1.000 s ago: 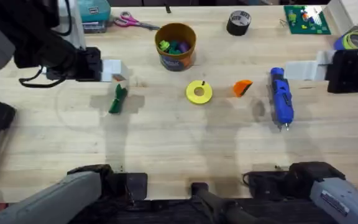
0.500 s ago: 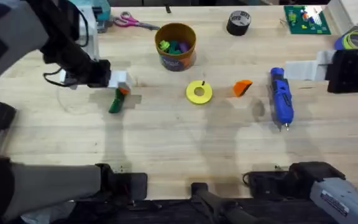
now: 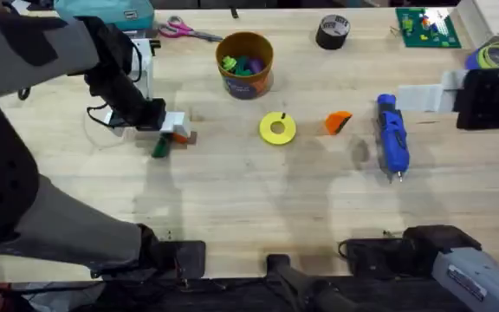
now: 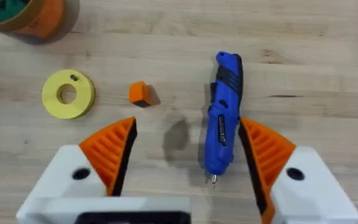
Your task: Pick up the gripper from the table and insert it into the empty holder that is missing its gripper. Then pick up a screw, insert it into the mounting hole, and use the screwdriver to tighten it. Finally, clean up the table by picking up the vegetable and placing it into the bucket.
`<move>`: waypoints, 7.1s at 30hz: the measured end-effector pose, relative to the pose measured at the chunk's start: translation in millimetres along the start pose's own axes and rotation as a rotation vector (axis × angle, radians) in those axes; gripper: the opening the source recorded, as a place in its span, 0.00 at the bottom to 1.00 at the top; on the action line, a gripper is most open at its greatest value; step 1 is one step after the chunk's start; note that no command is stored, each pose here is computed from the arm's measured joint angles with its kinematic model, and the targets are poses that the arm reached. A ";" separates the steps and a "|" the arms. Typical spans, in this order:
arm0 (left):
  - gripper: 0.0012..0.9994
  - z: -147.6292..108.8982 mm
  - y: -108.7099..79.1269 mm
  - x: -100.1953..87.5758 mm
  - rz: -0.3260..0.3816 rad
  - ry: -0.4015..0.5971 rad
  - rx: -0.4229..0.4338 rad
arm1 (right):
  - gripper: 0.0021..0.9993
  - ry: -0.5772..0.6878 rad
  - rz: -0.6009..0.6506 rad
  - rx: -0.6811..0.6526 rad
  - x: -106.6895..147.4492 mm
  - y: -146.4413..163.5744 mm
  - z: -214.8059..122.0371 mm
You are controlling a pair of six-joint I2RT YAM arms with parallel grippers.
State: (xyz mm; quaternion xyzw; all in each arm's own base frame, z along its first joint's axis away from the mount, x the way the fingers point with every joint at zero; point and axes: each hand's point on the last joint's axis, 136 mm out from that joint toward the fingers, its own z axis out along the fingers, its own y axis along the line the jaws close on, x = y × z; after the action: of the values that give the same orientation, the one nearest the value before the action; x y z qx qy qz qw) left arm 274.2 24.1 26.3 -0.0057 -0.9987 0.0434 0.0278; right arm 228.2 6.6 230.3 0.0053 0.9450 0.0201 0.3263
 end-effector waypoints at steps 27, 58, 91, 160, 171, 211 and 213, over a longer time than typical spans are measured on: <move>0.00 -4.3 -14.8 -0.7 0.022 0.006 0.068 | 1.00 -0.001 0.000 0.000 -0.3 0.0 -0.1; 0.00 -219.3 -42.9 31.3 0.122 -0.675 -0.036 | 1.00 0.001 0.000 0.000 0.2 0.0 -0.1; 0.99 -275.5 -41.9 -19.4 0.151 -0.983 -0.079 | 1.00 0.003 0.000 0.000 0.7 0.0 -0.1; 0.99 -199.7 -117.9 63.5 0.601 -1.872 0.090 | 1.00 0.004 0.000 0.000 0.9 0.0 -0.1; 0.99 -154.1 -167.3 91.5 0.863 -1.645 0.431 | 1.00 0.004 0.000 0.000 0.9 0.0 -0.1; 0.99 -110.0 -192.5 129.9 0.882 -1.301 0.808 | 1.00 0.004 0.000 0.000 0.9 0.0 -0.1; 0.99 -109.9 -192.7 130.3 0.884 -1.300 0.810 | 1.00 0.004 0.000 0.000 0.9 0.0 -0.1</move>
State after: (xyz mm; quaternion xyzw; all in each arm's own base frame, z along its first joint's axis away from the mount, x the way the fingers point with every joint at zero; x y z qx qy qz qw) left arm 148.5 -156.5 159.6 -0.3553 -0.6312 0.3954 -0.5649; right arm 227.4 6.5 229.8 0.0052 0.9457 0.0200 0.3245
